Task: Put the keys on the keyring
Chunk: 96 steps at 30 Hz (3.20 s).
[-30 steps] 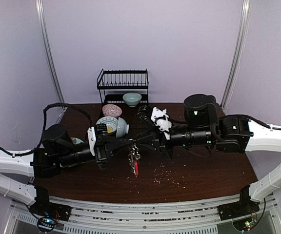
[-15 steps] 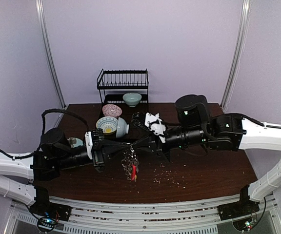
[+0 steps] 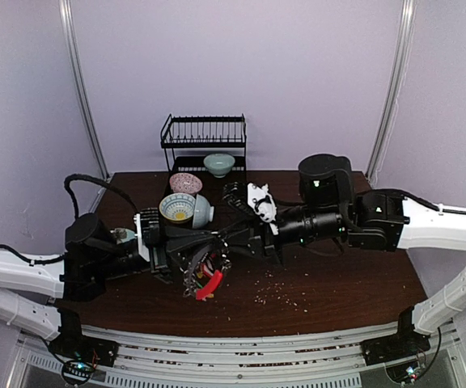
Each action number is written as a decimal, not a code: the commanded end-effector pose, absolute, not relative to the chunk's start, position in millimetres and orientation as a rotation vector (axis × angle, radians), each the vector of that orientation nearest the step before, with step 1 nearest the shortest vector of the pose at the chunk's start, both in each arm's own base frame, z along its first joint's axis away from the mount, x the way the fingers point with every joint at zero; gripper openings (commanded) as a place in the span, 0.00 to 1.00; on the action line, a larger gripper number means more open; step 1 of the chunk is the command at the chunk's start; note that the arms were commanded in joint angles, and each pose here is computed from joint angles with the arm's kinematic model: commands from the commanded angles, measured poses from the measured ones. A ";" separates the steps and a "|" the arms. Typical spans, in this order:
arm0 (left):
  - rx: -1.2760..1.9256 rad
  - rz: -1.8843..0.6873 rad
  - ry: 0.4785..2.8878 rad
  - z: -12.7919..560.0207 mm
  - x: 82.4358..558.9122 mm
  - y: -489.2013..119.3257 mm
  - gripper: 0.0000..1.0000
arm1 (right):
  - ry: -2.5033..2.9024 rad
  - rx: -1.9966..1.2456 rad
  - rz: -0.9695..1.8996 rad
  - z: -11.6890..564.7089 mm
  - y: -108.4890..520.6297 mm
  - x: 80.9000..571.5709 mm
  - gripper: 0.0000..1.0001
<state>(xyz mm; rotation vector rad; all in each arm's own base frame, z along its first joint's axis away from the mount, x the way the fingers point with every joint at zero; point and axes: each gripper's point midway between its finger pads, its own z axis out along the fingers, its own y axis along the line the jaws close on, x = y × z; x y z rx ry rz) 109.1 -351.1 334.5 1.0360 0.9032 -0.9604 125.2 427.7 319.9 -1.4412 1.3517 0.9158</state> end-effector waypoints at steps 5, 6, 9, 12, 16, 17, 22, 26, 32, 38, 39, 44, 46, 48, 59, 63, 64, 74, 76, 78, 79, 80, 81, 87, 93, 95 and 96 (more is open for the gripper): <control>0.897 -0.952 0.795 375.6 106.9 -331.9 0.00 | 1.334 -1.355 0.903 326.7 417.3 124.8 0.26; 0.902 -0.939 0.801 374.7 107.8 -331.4 0.00 | 1.341 -1.340 0.882 328.8 412.7 127.0 0.26; 0.911 -0.907 0.828 369.1 111.8 -331.2 0.00 | 1.346 -1.289 0.820 339.0 397.6 133.8 0.27; 0.925 -0.877 0.848 364.4 115.2 -332.4 0.00 | 1.335 -1.264 0.771 349.8 387.7 138.0 0.28; 0.936 -0.849 0.855 362.9 117.3 -332.8 0.00 | 1.318 -1.254 0.747 362.8 388.1 141.5 0.29; 0.934 -0.847 0.853 364.1 117.2 -332.0 0.00 | 1.308 -1.262 0.761 365.1 391.9 139.9 0.29; 0.931 -0.844 0.851 365.8 117.3 -331.0 0.00 | 1.237 -1.350 0.875 372.7 414.3 124.0 0.27; 0.930 -0.841 0.856 364.2 117.8 -330.2 0.00 | 1.227 -1.376 0.909 367.6 424.6 120.9 0.22; 0.938 -0.841 0.854 363.7 117.1 -331.2 0.00 | 1.244 -1.375 0.888 360.8 430.6 127.0 0.18; 0.942 -0.849 0.847 363.4 115.5 -331.6 0.00 | 1.238 -1.382 0.905 359.3 433.5 125.2 0.13; 0.945 -0.851 0.845 363.8 114.9 -332.2 0.00 | 1.240 -1.383 0.904 359.3 434.4 125.6 0.11; 0.960 -0.845 0.850 360.7 115.2 -334.3 0.00 | 1.247 -1.399 0.901 356.3 435.3 125.2 0.00; 0.960 -0.848 0.848 361.1 114.4 -333.4 0.00 | 1.242 -1.398 0.908 357.8 433.1 123.6 0.00; 0.963 -0.849 0.860 359.1 115.1 -334.0 0.00 | 1.236 -1.393 0.904 359.8 429.8 122.9 0.00; 1.052 -0.718 1.156 325.7 141.5 -335.5 0.34 | 1.437 -1.543 0.348 332.4 399.3 157.7 0.00; 1.081 -0.694 1.171 327.1 143.3 -338.2 0.30 | 1.448 -1.566 0.219 332.0 399.4 160.2 0.00; 1.094 -0.703 1.158 328.2 140.6 -339.9 0.30 | 1.443 -1.564 0.210 334.1 401.1 159.7 0.00; 1.158 -0.765 1.102 327.0 130.6 -356.6 0.24 | 1.405 -1.564 0.232 339.4 417.6 152.8 0.00; 1.155 -0.759 1.107 324.5 132.2 -357.3 0.24 | 1.396 -1.571 0.249 340.3 419.5 149.6 0.00; 1.132 -0.742 1.122 324.9 136.9 -356.5 0.19 | 1.385 -1.587 0.269 339.5 420.7 145.1 0.00; 1.119 -0.730 1.131 325.5 140.1 -356.0 0.15 | 1.377 -1.595 0.278 339.4 421.2 142.7 0.00; 1.111 -0.724 1.133 326.7 141.3 -355.3 0.13 | 1.371 -1.600 0.286 339.1 421.7 140.8 0.00; 1.102 -0.721 1.131 328.6 142.3 -354.5 0.13 | 1.369 -1.602 0.286 339.0 422.0 140.3 0.00; 1.081 -0.719 1.129 331.4 143.4 -351.9 0.00 | 1.360 -1.617 0.318 337.1 423.7 135.0 0.00; 1.007 -0.753 1.066 338.5 138.2 -339.3 0.00 | 1.385 -1.458 0.493 344.4 418.7 138.2 0.16; 0.995 -0.773 1.030 341.5 133.2 -335.3 0.00 | 1.369 -1.441 0.637 340.0 419.9 129.9 0.19; 0.999 -0.781 1.019 342.5 131.0 -335.1 0.00 | 1.369 -1.428 0.672 337.2 420.9 128.6 0.20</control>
